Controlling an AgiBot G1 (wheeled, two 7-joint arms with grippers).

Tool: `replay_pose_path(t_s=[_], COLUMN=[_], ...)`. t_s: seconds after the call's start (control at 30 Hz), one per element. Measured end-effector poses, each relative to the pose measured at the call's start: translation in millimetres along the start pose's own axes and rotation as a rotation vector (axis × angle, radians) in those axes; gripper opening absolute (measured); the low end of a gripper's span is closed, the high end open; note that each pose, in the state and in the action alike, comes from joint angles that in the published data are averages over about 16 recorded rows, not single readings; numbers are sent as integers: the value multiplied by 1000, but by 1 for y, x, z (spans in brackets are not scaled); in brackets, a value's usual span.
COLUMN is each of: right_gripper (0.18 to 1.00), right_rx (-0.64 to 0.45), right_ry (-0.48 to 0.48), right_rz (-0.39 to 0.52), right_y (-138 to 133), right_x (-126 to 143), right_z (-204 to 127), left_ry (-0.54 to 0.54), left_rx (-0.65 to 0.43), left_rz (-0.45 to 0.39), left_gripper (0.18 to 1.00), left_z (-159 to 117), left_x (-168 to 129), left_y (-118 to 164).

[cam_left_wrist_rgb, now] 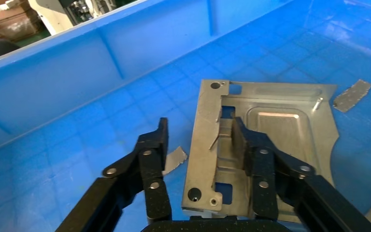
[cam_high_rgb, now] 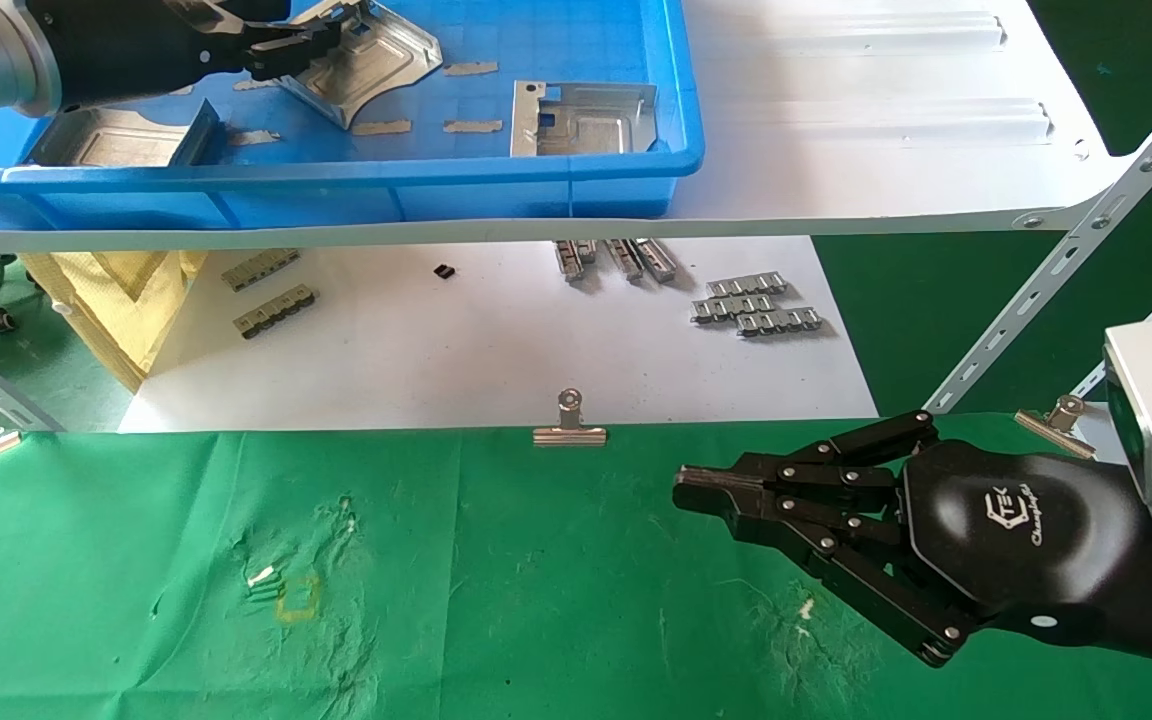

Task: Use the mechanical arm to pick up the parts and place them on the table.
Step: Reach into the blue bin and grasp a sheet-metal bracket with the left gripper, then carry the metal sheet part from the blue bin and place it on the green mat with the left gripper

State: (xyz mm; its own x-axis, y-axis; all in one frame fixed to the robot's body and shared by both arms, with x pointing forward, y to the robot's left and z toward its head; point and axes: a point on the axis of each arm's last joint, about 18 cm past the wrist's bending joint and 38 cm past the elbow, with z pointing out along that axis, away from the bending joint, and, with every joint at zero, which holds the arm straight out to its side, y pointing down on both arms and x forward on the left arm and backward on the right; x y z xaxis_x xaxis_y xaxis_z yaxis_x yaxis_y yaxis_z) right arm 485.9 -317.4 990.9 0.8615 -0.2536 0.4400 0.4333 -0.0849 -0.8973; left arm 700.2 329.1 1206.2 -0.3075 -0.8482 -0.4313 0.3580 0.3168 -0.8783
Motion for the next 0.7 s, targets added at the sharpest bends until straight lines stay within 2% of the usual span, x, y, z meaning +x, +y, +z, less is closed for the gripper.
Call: replay_pose_path(t_s=[0.23,0.4,0.57,0.7], right_gripper=[192,192,196,206], right_rx=[0,0,0,0], right_ry=[0,0,0,0], right_rz=[0,0,0,0], right_y=[0,0,0,0], right_x=[0,0,0,0], right_z=[0,0,0,0], left_ry=[-15,-13,19,87], left_rx=[-1,18,63,114], left_rz=[-15,-24,-12,13], left_gripper=[455,364,312,285], left_z=[0,-2,-7,-16], left_x=[-3,-4,-3,4], left_y=[1,-5,-20,-34])
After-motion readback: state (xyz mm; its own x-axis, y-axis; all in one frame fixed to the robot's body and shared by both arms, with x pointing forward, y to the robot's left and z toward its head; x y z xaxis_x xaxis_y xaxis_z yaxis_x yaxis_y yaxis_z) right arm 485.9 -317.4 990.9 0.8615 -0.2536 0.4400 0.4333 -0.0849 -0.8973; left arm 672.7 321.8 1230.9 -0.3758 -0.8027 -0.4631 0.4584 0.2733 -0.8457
